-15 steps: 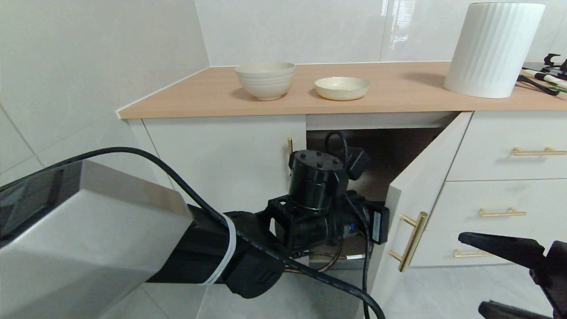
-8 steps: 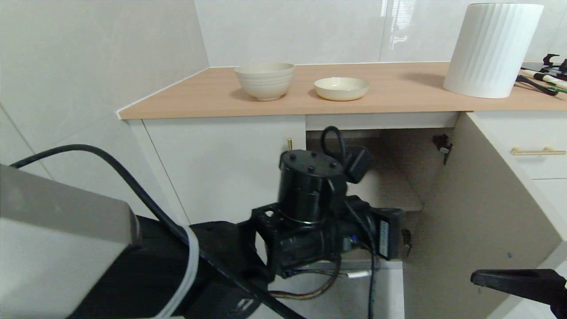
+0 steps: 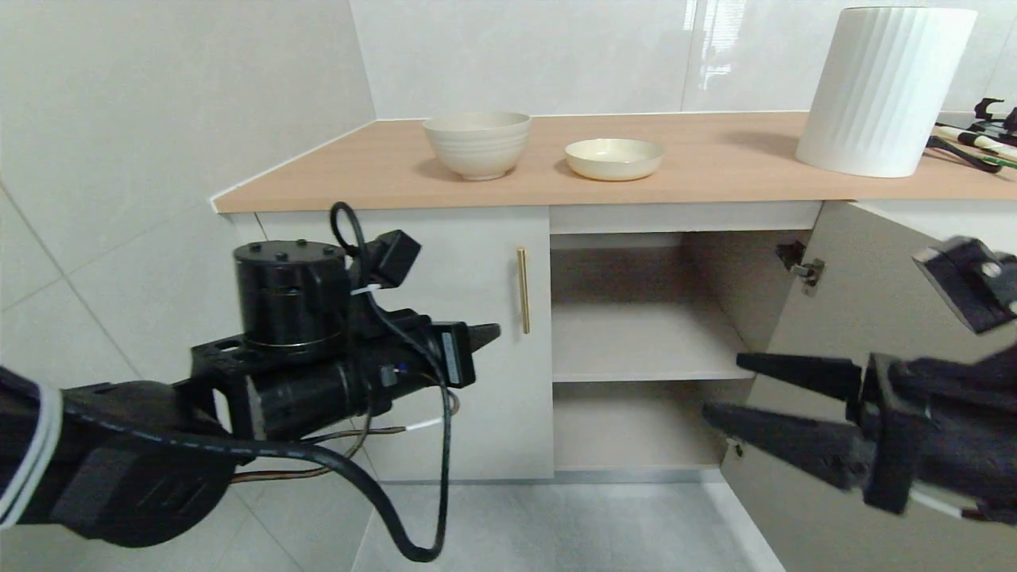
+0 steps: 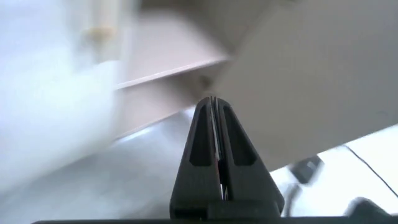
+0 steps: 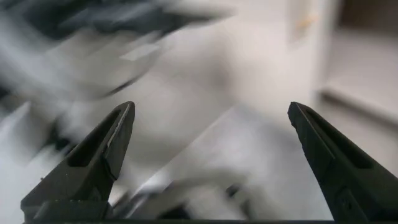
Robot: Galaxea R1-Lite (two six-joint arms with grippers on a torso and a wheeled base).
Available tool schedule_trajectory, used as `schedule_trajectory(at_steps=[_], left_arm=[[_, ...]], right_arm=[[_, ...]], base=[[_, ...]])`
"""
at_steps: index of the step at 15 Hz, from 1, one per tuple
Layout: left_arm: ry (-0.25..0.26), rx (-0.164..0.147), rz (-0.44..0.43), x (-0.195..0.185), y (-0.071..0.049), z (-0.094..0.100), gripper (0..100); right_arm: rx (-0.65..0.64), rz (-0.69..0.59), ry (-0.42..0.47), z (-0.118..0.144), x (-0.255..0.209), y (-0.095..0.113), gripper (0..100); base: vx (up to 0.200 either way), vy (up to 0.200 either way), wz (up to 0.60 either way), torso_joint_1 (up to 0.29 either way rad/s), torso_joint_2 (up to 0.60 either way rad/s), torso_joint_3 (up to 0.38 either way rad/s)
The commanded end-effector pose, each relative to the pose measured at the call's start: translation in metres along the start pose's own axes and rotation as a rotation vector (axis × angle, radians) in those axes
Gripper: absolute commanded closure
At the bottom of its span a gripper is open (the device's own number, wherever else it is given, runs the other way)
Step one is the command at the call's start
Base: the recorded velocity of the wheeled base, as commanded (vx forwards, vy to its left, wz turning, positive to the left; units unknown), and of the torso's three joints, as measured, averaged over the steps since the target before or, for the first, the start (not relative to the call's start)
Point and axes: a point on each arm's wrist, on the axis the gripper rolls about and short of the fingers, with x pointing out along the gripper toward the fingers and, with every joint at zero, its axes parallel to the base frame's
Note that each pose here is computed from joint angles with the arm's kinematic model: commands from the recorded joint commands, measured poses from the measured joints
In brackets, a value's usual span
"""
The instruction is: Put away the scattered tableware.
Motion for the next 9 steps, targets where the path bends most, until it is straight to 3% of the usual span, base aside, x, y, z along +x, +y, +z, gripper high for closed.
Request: schedule_trajectory(at_steps=[1,4,5,6,9], left_arm=[[-0.067,-0.021,0.094,-0.042,0.022,0.008,100],[-0.093,-0.031,0.137,-0.06,0.031,0.01,100],[-0.086,-0.021,0.141,-0.061,0.031,0.008,0],[-0.086,0.004,0.143,-0.061,0.031,0.007,0],[-0.106,0.025,0.131,-0.073,0.027,0.008,0]], right_arm=[[0.028,-0.151,0.007,0.02,0.047,-0.044,0],[0.056,-0.209,0.061,0.04,0.055,-0.056,0],[0.056,-0.213,0.062,0.041,0.054,-0.056,0],[0.057,-0.23,0.063,0.039,0.053,-0.056,0],[0.042,-0.255,0.063,0.035,0.043,-0.051,0]], base=[[0.0,0.0,0.0,0.0,0.0,0.0],[0.0,0.0,0.0,0.0,0.0,0.0],[0.0,0.0,0.0,0.0,0.0,0.0],[0.0,0.0,0.0,0.0,0.0,0.0],[0.0,0.0,0.0,0.0,0.0,0.0]])
